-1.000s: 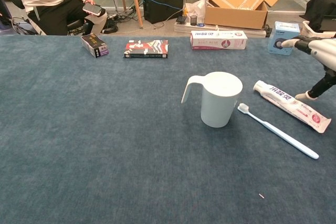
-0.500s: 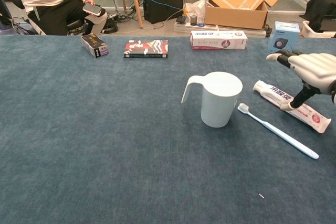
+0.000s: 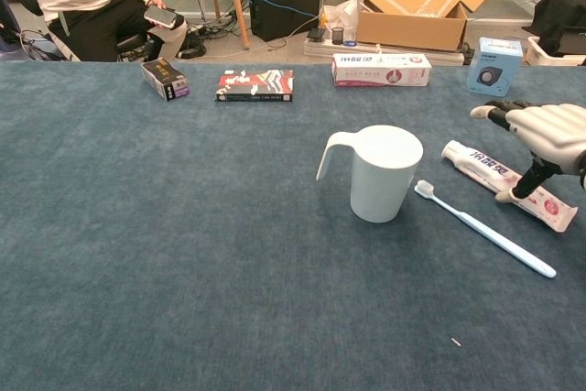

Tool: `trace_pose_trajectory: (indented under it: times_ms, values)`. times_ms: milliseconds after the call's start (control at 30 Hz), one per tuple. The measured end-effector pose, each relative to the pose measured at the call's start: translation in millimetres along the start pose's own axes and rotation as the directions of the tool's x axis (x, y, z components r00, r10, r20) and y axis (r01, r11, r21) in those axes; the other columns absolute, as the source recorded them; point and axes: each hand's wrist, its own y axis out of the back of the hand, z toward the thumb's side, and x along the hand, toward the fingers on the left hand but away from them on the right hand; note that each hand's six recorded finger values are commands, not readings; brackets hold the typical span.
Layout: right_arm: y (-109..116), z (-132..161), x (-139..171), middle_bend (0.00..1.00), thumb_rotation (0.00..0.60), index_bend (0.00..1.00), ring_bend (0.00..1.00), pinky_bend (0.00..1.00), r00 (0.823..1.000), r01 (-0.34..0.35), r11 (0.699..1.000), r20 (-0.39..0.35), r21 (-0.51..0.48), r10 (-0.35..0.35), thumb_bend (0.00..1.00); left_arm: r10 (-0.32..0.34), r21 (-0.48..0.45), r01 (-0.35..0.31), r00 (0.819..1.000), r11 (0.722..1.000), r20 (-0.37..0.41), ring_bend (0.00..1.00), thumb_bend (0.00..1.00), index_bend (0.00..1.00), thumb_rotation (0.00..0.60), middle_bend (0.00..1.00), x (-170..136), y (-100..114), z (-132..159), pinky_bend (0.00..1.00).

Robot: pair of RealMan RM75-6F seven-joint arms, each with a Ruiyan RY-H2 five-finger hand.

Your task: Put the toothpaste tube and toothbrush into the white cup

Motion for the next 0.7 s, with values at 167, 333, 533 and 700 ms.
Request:
trace_pose_trajectory:
  times_ms: [167, 333, 533, 700]
  values:
    - [2.1, -13.9, -3.2, 0.0, 0.6, 0.0, 0.0, 0.13, 0.999, 0.008, 0.999, 0.035, 0.034, -0.009, 0.0, -0.001, 0.0, 0.001, 1.0, 1.0, 0.0, 0.16, 0.04, 0.01, 0.6, 0.14, -0.1, 0.0, -0.1, 0.26]
    - [5.7, -34.4, -10.5, 0.0, 0.6, 0.0, 0.0, 0.13, 0.996, 0.018, 0.995, 0.09, 0.094, -0.026, 0.0, -0.005, 0.003, 0.005, 1.0, 1.0, -0.001, 0.16, 0.04, 0.01, 0.6, 0.14, 0.1, -1.0, -0.1, 0.26]
    - [13.9, -47.6, -16.7, 0.0, 0.6, 0.0, 0.0, 0.13, 0.99, 0.035, 0.994, 0.133, 0.104, -0.048, 0.0, -0.01, 0.008, 0.011, 1.0, 1.0, -0.003, 0.16, 0.05, 0.01, 0.6, 0.14, 0.7, -2.7, -0.3, 0.26]
    - [17.1, -41.5, -10.9, 0.0, 0.6, 0.0, 0.0, 0.13, 0.994, 0.025, 0.998, 0.102, 0.066, -0.031, 0.0, -0.01, 0.005, 0.01, 1.0, 1.0, -0.006, 0.16, 0.04, 0.03, 0.6, 0.14, 1.0, -2.2, -0.8, 0.26]
